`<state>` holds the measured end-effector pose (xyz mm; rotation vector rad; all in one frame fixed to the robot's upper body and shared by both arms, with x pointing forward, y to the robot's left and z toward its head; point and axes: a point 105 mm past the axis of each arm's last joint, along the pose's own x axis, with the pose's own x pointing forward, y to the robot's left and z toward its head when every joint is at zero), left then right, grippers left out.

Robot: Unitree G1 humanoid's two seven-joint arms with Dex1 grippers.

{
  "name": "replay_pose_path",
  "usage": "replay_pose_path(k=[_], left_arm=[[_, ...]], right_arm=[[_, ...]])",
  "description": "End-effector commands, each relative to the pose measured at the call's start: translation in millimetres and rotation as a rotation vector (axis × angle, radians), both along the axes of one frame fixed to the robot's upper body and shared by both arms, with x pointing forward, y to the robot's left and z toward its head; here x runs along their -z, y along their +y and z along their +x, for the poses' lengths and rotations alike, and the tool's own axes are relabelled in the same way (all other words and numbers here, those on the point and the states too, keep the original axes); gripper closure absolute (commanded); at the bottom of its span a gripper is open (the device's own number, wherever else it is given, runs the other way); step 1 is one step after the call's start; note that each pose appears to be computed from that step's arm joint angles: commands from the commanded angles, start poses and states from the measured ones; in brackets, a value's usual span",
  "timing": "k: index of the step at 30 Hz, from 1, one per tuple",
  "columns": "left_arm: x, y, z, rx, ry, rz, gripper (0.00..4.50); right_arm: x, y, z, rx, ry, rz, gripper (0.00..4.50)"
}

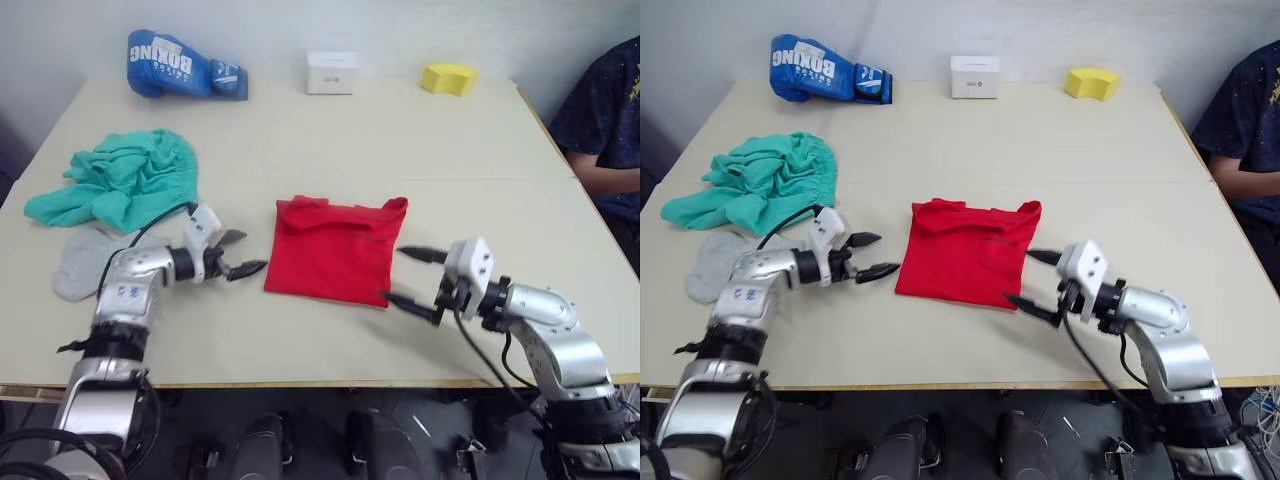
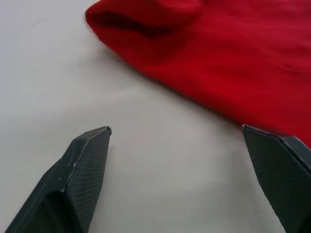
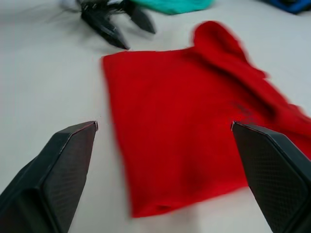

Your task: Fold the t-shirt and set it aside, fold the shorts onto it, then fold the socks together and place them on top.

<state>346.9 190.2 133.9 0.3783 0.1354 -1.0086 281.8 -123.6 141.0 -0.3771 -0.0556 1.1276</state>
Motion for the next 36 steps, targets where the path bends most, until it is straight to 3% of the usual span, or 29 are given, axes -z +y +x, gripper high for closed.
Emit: replay_pose_path(k=[1,8,9,11,14,22,26,36], left_arm=[[-10,-20,-31,0.215,-0.138,0.081,0.00],[18,-46,-21,0.237,-0.226,0.204,0.00],[21,-51,-19,0.246,-0.236,0.217,0.00],[26,-56,-13,0.251,-0.247,0.244,0.00],[29,-59,-5,0.240,-0.260,0.255,0.62],[45,-59,-9,0.327,-0.225,0.327,3.13],[46,-57,-22,0.371,-0.216,0.306,4.42],[42,-39,-83,0.369,-0.159,0.276,4.47]], right_arm=[[12,10,-6,-0.032,-0.079,-0.107,0.01],[37,14,15,0.010,-0.191,-0.216,0.01],[41,15,16,0.003,-0.195,-0.228,0.18],[44,15,20,0.015,-0.207,-0.241,0.64],[44,13,27,0.039,-0.209,-0.231,1.69],[55,7,30,-0.024,-0.262,-0.340,4.47],[54,9,28,-0.052,-0.282,-0.324,4.50],[53,0,-21,-0.188,-0.297,-0.292,4.50]])
